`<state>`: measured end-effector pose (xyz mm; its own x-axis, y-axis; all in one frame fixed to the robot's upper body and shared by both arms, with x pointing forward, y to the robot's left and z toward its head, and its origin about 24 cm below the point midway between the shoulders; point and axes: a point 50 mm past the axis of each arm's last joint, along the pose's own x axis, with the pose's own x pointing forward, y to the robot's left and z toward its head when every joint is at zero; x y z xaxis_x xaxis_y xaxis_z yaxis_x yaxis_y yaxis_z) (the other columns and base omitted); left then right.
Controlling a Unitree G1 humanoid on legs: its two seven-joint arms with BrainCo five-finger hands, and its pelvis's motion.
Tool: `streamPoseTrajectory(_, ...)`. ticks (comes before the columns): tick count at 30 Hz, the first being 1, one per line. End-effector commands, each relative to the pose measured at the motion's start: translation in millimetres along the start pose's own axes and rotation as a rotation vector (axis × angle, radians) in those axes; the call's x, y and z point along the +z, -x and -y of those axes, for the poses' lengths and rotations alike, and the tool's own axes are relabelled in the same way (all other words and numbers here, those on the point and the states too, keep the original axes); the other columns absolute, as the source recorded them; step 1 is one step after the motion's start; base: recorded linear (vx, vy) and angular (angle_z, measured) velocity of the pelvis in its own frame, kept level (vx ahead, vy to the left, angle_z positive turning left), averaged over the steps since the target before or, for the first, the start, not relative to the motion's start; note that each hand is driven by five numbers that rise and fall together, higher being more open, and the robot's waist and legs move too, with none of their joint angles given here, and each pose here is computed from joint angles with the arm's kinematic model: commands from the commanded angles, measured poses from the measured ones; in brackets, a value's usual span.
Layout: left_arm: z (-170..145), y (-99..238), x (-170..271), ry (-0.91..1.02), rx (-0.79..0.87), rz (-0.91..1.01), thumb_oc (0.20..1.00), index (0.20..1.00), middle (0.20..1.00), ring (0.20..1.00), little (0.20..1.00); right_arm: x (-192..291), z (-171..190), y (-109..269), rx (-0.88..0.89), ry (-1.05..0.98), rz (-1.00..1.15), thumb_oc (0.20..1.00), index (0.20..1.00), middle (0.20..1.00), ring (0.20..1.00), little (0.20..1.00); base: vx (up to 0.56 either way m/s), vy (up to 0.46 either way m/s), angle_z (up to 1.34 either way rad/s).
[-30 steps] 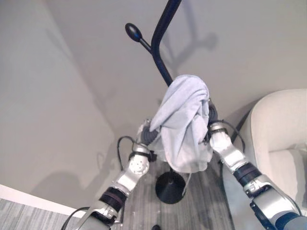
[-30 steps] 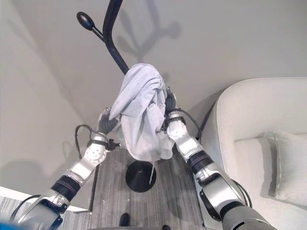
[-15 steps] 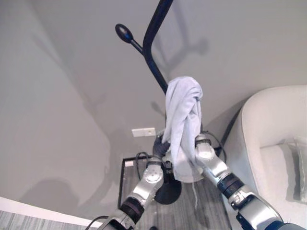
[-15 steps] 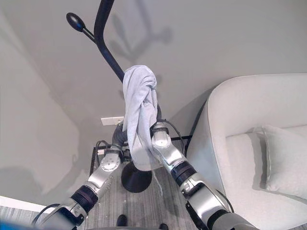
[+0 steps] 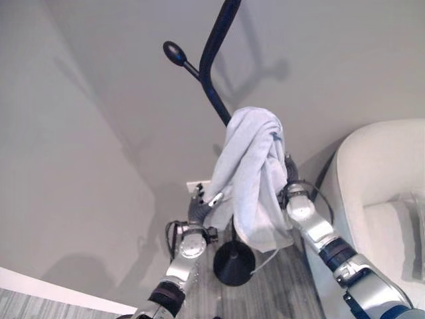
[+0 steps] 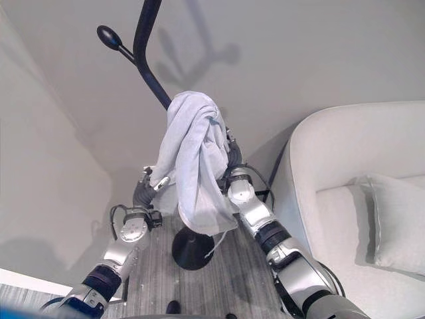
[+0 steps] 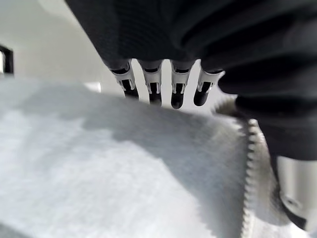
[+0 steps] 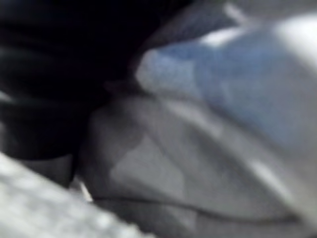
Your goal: Hang the clothes on the sofa on the clothes rack.
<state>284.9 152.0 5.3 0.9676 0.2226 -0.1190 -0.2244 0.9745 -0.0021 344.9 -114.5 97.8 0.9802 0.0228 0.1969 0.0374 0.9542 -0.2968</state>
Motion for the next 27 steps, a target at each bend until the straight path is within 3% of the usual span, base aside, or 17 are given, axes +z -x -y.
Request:
streamPoseTrajectory(1,-33,-12,21,-0.087,0.101,0.119,1.0,1.0,1.0,1.0,1.0,24,13,-4,-0.044,0.056,0.145,1.0,1.0,1.0,1.0,1.0,0.0,0.013,-0.12)
streamPoseTrajectory(8,-88,1,13,-0.059,0.313,0.115,1.0,1.0,1.0,1.0,1.0,18,54,14,-0.112,0.171,0.192,1.0,1.0,1.0,1.0,1.0,0.01,0.016,-0.1)
streamPoseTrajectory(9,-106,8,3,0.007,0.398,0.071,1.0,1.0,1.0,1.0,1.0,11,65,24,-0.132,0.183,0.177,1.0,1.0,1.0,1.0,1.0,0.01,0.018,-0.16)
streamPoseTrajectory(11,-113,12,-2,0.066,0.429,0.053,1.0,1.0,1.0,1.0,1.0,7,69,30,-0.138,0.185,0.163,1.0,1.0,1.0,1.0,1.0,0.01,0.024,-0.06)
streamPoseTrajectory(12,-127,21,-17,0.198,0.507,-0.012,1.0,1.0,1.0,1.0,1.0,-7,78,43,-0.163,0.175,0.112,1.0,1.0,1.0,1.0,1.0,0.01,0.023,-0.1)
streamPoseTrajectory(15,-141,35,-42,0.203,0.555,-0.109,1.0,1.0,1.0,1.0,1.0,-35,83,67,-0.211,0.13,-0.001,1.0,1.0,1.0,1.0,1.0,0.0,0.027,-0.06)
streamPoseTrajectory(17,-147,47,-61,0.162,0.53,-0.176,1.0,1.0,1.0,1.0,1.0,-61,87,84,-0.288,0.035,-0.115,1.0,1.0,1.0,1.0,1.0,0.0,0.013,-0.02)
streamPoseTrajectory(19,-157,70,-102,0.236,0.618,-0.369,1.0,1.0,1.0,1.0,1.0,-104,76,115,-0.455,-0.28,-0.332,1.0,1.0,1.0,1.0,1.0,0.0,0.0,0.0)
streamPoseTrajectory(23,-154,102,-142,0.37,0.691,-0.583,1.0,1.0,1.0,1.0,1.0,-155,44,161,-0.612,-0.793,-0.623,1.0,1.0,1.0,1.0,1.0,0.0,0.0,0.0)
streamPoseTrajectory(25,-151,120,-158,0.434,0.718,-0.667,1.0,1.0,1.0,1.0,1.0,-185,31,197,-0.709,-0.894,-0.814,1.0,1.0,1.0,1.0,1.0,0.0,0.0,0.0)
streamPoseTrajectory(26,-151,119,-158,0.435,0.717,-0.666,1.0,1.0,1.0,1.0,1.0,-185,32,197,-0.708,-0.896,-0.812,1.0,1.0,1.0,1.0,1.0,0.0,0.0,0.0)
streamPoseTrajectory(27,-149,136,-169,0.467,0.75,-0.737,1.0,1.0,1.0,1.0,1.0,-204,17,230,-0.801,-0.99,-0.989,1.0,1.0,1.0,1.0,1.0,0.0,0.0,0.0)
